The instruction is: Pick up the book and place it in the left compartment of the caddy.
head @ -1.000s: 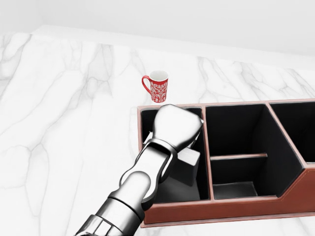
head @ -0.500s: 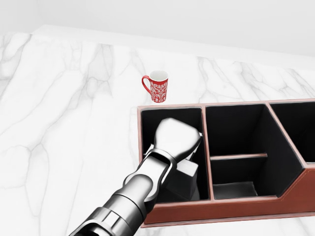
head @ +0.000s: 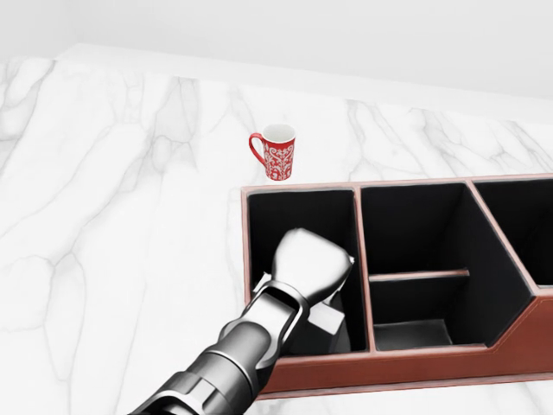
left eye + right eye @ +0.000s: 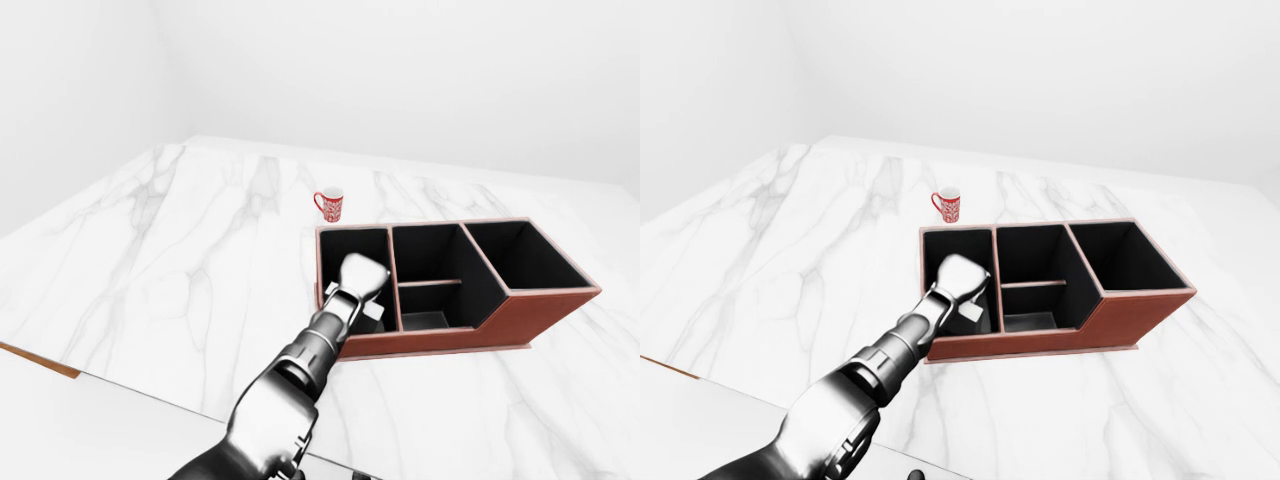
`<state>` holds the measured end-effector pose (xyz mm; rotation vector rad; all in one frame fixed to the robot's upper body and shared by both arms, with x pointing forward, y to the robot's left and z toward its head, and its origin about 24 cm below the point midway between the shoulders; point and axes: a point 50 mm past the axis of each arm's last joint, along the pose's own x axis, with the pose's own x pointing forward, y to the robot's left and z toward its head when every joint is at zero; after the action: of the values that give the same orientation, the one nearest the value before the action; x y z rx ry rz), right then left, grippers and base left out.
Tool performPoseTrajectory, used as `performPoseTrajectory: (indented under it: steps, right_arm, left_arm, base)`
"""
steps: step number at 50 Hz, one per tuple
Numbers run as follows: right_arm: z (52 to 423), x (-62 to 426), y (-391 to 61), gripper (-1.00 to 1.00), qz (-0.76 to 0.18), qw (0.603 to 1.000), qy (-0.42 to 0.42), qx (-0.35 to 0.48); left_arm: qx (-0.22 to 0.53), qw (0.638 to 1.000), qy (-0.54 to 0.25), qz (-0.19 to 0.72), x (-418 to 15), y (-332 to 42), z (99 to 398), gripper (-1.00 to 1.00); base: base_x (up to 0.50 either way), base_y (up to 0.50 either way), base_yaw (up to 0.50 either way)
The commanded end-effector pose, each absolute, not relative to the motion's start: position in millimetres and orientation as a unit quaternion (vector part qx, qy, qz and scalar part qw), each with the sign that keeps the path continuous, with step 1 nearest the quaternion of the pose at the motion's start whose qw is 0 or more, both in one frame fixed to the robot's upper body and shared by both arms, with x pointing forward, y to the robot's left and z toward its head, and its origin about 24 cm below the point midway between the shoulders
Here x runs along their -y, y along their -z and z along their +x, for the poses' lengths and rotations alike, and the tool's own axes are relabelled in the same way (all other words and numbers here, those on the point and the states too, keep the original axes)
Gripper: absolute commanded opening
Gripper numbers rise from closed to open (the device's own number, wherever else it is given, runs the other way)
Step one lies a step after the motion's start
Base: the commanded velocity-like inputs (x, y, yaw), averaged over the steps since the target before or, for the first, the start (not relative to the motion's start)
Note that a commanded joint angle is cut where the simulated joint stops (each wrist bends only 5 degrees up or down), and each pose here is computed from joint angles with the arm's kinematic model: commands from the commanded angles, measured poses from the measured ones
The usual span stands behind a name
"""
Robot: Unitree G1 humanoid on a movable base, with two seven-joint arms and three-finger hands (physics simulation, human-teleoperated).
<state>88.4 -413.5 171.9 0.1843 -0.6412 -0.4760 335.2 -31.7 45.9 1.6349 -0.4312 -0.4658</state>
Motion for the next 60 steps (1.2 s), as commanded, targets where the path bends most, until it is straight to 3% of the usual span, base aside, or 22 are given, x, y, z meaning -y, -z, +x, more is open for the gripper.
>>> performPoseTrajectory:
  steps: [1, 26, 27, 29, 30, 38, 41, 52, 60]
  right_arm:
    - [90, 414, -170, 1.00, 0.091, 0.918, 0.231, 0.309]
    - [88, 414, -170, 1.00, 0.090, 0.919, 0.230, 0.308]
    - [88, 413, -170, 1.00, 0.090, 0.919, 0.230, 0.308]
    - [87, 413, -172, 1.00, 0.088, 0.918, 0.230, 0.311]
    - [87, 413, -172, 1.00, 0.087, 0.918, 0.231, 0.312]
    - [88, 413, -171, 1.00, 0.088, 0.918, 0.231, 0.310]
    - [88, 413, -170, 1.00, 0.088, 0.919, 0.230, 0.308]
    - [89, 414, -169, 1.00, 0.090, 0.920, 0.231, 0.305]
    - [88, 414, -170, 1.00, 0.088, 0.919, 0.232, 0.307]
  left_arm:
    - [0.175, 0.656, 0.206, 0.705, 29, -36, 330, -1.00]
    - [0.142, 0.655, 0.227, 0.707, 16, 8, 302, -1.00]
    - [0.143, 0.655, 0.225, 0.707, 17, 8, 302, -0.90]
    - [0.146, 0.655, 0.221, 0.708, 16, 9, 301, 0.17]
    - [0.147, 0.657, 0.215, 0.707, 15, 10, 301, 0.98]
    - [0.159, 0.692, 0.146, 0.688, 10, -4, 305, 1.00]
    - [0.207, 0.705, 0.090, 0.672, 9, -23, 301, 1.00]
    - [0.293, 0.693, -0.016, 0.659, -5, -116, 258, 1.00]
    - [0.307, 0.690, -0.047, 0.654, -11, -147, 241, 1.00]
  base:
    - [0.00, 0.00, 0.00]
    - [0.00, 0.00, 0.00]
    - [0.00, 0.00, 0.00]
    - [0.00, 0.00, 0.00]
    - [0.00, 0.00, 0.00]
    - [0.00, 0.00, 0.00]
    - [0.00, 0.00, 0.00]
    - [0.00, 0.00, 0.00]
    - [0.00, 0.00, 0.00]
